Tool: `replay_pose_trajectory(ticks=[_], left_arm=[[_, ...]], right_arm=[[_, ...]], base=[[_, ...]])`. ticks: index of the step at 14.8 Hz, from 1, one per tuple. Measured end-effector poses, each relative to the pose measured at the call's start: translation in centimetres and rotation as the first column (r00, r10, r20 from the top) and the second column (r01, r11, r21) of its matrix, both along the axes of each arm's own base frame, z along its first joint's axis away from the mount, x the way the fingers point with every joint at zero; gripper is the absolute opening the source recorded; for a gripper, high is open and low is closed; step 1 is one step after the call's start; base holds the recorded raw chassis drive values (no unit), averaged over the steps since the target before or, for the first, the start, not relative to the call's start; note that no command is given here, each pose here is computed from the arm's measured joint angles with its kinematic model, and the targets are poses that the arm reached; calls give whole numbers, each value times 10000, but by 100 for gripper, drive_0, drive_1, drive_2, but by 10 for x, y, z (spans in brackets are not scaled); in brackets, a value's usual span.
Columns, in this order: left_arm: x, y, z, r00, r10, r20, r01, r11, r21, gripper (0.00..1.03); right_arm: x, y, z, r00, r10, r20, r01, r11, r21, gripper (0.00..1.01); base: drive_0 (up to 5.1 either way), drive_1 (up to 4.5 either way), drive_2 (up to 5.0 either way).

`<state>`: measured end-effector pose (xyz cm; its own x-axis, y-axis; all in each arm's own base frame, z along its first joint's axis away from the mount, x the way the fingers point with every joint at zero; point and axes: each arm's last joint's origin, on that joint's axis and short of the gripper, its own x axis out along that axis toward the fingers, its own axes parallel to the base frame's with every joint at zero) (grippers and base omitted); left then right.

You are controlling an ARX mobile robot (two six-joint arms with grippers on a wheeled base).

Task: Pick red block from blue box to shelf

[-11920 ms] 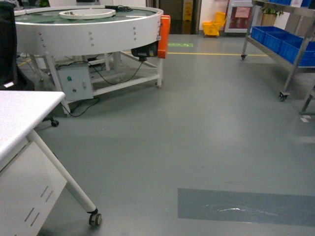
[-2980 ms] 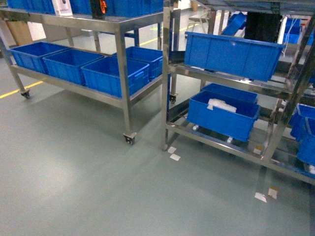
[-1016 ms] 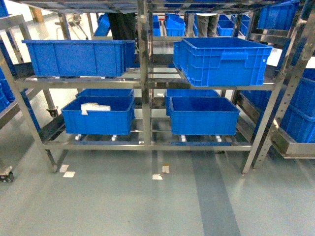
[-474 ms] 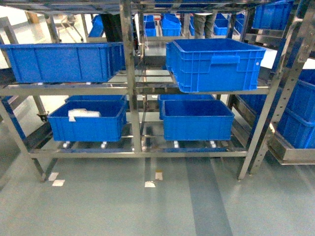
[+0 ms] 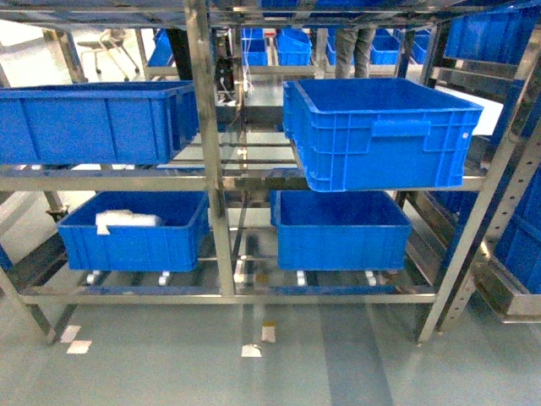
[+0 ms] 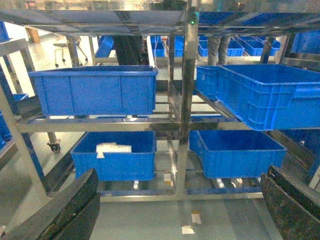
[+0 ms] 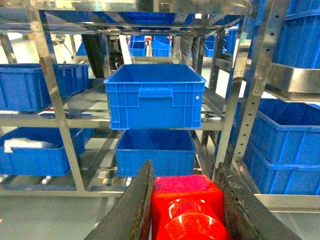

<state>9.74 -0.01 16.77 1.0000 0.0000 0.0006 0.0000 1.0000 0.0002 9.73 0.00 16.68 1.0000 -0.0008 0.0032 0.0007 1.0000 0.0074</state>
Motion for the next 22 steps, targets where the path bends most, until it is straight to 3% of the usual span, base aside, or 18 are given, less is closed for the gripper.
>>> replay_pose_trajectory(ticks=[22], left_arm=[[0, 0, 0, 10000, -4, 8, 4, 10000, 0, 98]], right_arm=[[0, 0, 0, 10000, 0, -15, 0, 10000, 0, 29]], base=[[-1, 432, -435]])
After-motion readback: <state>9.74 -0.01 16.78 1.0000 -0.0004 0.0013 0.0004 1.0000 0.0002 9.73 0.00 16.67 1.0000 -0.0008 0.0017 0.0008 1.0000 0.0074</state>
